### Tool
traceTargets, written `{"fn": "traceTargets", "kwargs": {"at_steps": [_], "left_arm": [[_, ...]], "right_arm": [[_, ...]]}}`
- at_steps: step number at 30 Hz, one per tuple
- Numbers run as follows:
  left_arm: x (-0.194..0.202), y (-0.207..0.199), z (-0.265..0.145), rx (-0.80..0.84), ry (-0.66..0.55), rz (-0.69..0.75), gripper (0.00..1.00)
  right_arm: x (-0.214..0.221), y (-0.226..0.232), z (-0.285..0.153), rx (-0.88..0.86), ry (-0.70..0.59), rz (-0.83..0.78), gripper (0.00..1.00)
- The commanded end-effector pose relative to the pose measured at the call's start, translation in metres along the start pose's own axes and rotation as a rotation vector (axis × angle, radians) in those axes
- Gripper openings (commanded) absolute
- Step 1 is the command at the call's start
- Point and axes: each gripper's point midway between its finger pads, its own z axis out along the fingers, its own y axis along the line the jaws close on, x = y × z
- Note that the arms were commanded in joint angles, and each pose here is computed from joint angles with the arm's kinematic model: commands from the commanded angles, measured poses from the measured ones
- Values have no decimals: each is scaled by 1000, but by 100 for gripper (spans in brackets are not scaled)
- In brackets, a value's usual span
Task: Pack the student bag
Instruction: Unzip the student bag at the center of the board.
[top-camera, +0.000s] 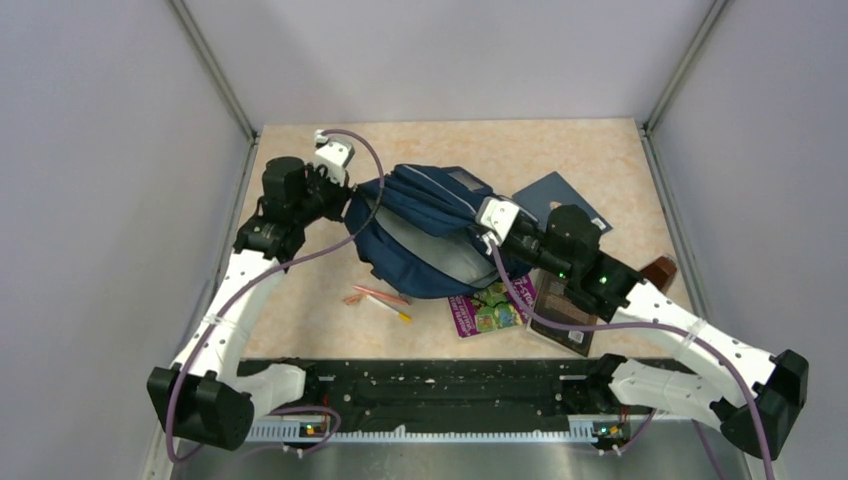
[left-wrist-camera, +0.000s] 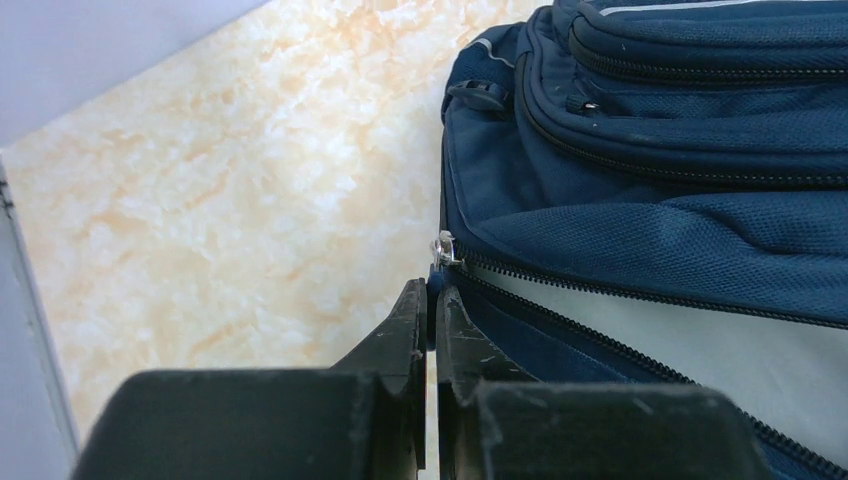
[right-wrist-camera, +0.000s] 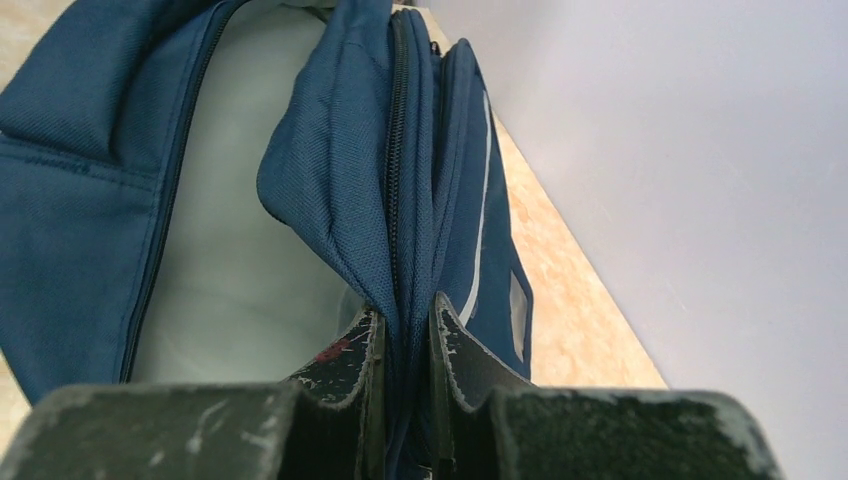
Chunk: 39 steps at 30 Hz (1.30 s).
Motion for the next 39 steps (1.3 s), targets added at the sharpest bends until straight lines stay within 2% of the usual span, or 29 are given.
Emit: {"fn": "traceTargets", "kwargs": {"at_steps": [1, 6, 11, 16, 23, 27, 30, 31, 32, 33, 36, 39], "left_arm": [[-13, 46, 10, -185, -80, 166, 0], [6, 46, 31, -160, -61, 215, 0], [18, 27, 45, -54, -62, 172, 0], [30, 15, 60, 7, -96, 123, 6], [50, 1, 85, 99, -77, 75, 11], [47, 4, 84, 74, -69, 28, 16], [32, 14, 72, 4, -116, 15, 29], [27, 17, 66, -22, -130, 10, 43], [22, 20, 61, -46, -146, 7, 68], [16, 24, 54, -73, -166, 0, 86], [1, 36, 31, -170, -205, -8, 91], [-6, 44, 2, -254, -220, -64, 93]], "right_arm": [[-102, -32, -29, 58, -331, -66, 0], [-113, -20, -34, -12, -368, -53, 0], [-119, -24, -39, 19, -407, -56, 0], [-121, -21, -34, -1, -429, -51, 0], [-130, -13, -33, -45, -482, -38, 0], [-126, -17, -29, -19, -468, -35, 0], [-119, -20, -26, 6, -448, -35, 0], [-118, -21, -26, 10, -443, -35, 0], [-117, -21, -25, 14, -442, -35, 0], [-115, -21, -25, 18, -440, -33, 0], [-111, -24, -24, 42, -434, -29, 0], [-107, -28, -23, 79, -435, -23, 0]]}}
